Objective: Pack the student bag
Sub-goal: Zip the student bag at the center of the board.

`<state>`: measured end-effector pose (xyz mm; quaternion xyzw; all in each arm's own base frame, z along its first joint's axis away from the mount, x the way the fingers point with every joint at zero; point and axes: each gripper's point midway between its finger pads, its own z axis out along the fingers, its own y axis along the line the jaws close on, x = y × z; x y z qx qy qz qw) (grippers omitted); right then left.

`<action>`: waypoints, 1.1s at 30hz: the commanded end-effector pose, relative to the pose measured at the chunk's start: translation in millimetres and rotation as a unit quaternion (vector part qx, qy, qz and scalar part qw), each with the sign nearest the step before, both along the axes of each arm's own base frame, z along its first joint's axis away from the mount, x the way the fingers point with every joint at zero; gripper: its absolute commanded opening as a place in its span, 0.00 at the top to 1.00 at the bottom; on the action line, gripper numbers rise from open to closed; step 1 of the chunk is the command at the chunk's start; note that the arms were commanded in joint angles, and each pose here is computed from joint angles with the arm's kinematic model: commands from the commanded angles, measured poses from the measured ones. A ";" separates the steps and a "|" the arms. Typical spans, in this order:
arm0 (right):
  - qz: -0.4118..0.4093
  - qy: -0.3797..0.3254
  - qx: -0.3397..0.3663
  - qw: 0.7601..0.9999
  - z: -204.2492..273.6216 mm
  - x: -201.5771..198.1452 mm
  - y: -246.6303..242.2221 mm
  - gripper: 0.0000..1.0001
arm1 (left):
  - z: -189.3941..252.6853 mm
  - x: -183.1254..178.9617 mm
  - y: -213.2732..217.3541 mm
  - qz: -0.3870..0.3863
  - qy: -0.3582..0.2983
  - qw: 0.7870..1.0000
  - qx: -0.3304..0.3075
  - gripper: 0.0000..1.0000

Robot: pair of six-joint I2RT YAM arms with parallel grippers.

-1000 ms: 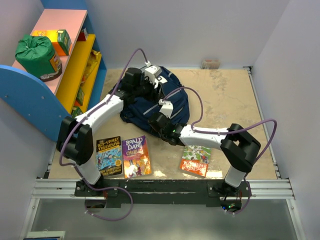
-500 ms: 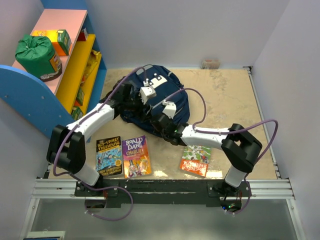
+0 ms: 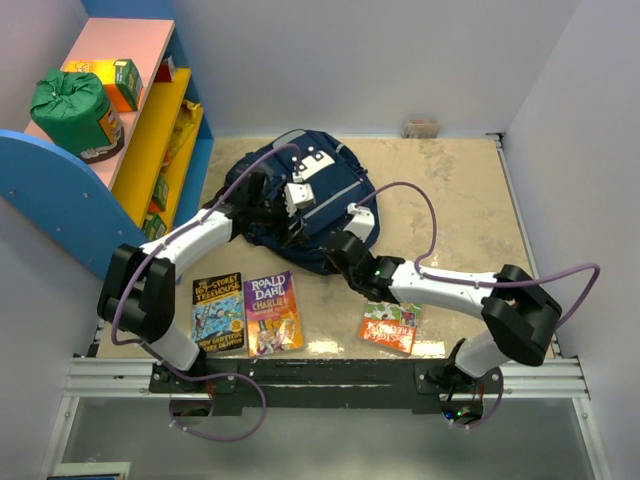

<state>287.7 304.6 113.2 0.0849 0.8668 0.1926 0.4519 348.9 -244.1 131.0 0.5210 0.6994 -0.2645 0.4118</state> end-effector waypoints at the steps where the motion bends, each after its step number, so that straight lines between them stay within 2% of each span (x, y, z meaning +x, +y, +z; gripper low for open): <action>1: -0.022 -0.008 0.032 0.999 6.3 0.2 -13.8 1.00 | -3.1 5.3 -10.5 -0.038 -0.054 0.998 0.006 0.18; 11: -0.022 0.012 0.049 0.998 -6.8 -2.7 -23.1 1.00 | -16.3 13.3 -21.6 -0.028 -0.125 0.990 0.059 0.13; 12: -0.022 0.013 0.050 0.998 -7.2 -2.7 -23.2 1.00 | -11.1 18.6 -26.8 -0.022 -0.148 0.987 0.057 0.13; 13: -0.022 0.013 0.050 0.998 -7.6 -3.0 -23.1 1.00 | -13.6 24.2 -22.4 -0.002 -0.160 0.985 0.072 0.17; 16: -0.019 0.011 0.053 0.998 -7.1 -3.5 -23.1 1.00 | 1.3 39.6 -21.5 0.035 -0.184 0.980 0.060 0.30; 20: -0.015 0.012 0.055 0.998 -8.4 -5.1 -22.8 1.00 | 8.5 49.1 -21.1 0.058 -0.192 0.978 0.055 0.27; 24: -0.012 0.014 0.056 0.998 -10.6 -5.4 -22.6 1.00 | -0.5 47.0 -20.7 0.049 -0.183 0.980 0.063 0.25; 27: -0.012 0.015 0.059 0.998 -10.3 -5.4 -23.3 1.00 | -12.0 39.3 -22.5 0.026 -0.168 0.983 0.072 0.30; 30: -0.015 0.012 0.065 0.998 -4.9 -3.2 -25.0 1.00 | -15.5 38.2 -22.3 0.019 -0.169 0.982 0.079 0.55; 31: -0.014 0.010 0.068 0.998 -2.7 -2.8 -24.8 1.00 | -13.8 38.1 -22.8 0.018 -0.171 0.982 0.077 0.73; 33: -0.015 0.005 0.079 0.997 6.9 1.0 -25.4 1.00 | -5.8 39.1 -24.5 0.018 -0.177 0.981 0.070 0.90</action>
